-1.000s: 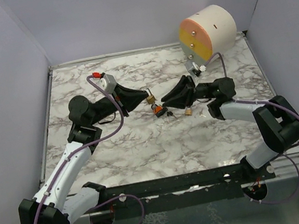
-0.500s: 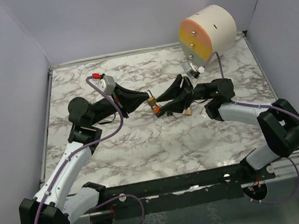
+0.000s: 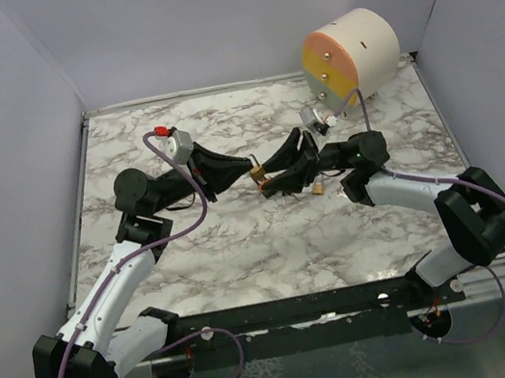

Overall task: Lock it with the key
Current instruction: Lock the lock.

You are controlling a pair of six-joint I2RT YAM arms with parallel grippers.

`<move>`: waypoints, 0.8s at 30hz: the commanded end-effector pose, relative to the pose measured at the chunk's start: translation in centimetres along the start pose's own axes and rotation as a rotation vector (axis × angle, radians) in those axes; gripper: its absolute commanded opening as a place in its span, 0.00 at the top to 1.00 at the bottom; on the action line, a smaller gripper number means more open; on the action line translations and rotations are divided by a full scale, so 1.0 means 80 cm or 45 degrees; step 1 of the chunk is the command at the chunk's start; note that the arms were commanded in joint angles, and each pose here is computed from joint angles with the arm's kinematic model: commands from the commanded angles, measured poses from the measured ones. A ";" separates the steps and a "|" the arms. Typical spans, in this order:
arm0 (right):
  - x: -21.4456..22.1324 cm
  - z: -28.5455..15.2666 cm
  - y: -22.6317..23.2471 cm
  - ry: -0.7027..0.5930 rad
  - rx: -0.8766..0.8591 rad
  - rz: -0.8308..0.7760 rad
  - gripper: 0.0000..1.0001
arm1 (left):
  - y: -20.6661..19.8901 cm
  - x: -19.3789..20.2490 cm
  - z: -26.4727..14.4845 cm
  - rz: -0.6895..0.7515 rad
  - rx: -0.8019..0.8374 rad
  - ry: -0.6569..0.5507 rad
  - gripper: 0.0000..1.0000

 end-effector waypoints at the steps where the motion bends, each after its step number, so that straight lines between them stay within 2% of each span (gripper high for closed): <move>1: -0.012 0.008 -0.004 -0.030 0.016 -0.040 0.62 | -0.014 -0.017 -0.003 0.070 0.059 -0.061 1.00; 3: -0.011 0.010 -0.004 -0.022 0.013 -0.039 0.70 | -0.013 -0.019 -0.003 0.076 0.048 -0.068 1.00; 5: -0.009 0.010 -0.004 -0.014 0.015 -0.039 0.81 | -0.013 -0.022 -0.003 0.088 0.039 -0.076 1.00; 7: -0.008 0.010 -0.004 -0.008 0.019 -0.035 0.88 | -0.013 -0.026 -0.003 0.103 0.028 -0.088 1.00; 11: -0.008 0.011 -0.003 -0.007 0.016 -0.035 0.88 | -0.013 -0.031 -0.003 0.124 0.016 -0.109 1.00; 14: -0.009 0.013 -0.002 -0.012 0.012 -0.042 0.99 | -0.011 -0.029 -0.003 0.119 0.010 -0.110 1.00; 24: 0.003 0.014 -0.003 0.017 0.070 -0.049 0.99 | -0.006 -0.042 -0.006 0.214 -0.093 -0.173 1.00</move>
Point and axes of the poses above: each gripper's point midway between its finger pads, its own z axis out along the fingers, its own y axis along the line the jaws close on, x = y × z, the point moved 7 cm from there along -z, back along the fingers, and after that the axes turned 9 degrees about z, right-handed, at the moved point
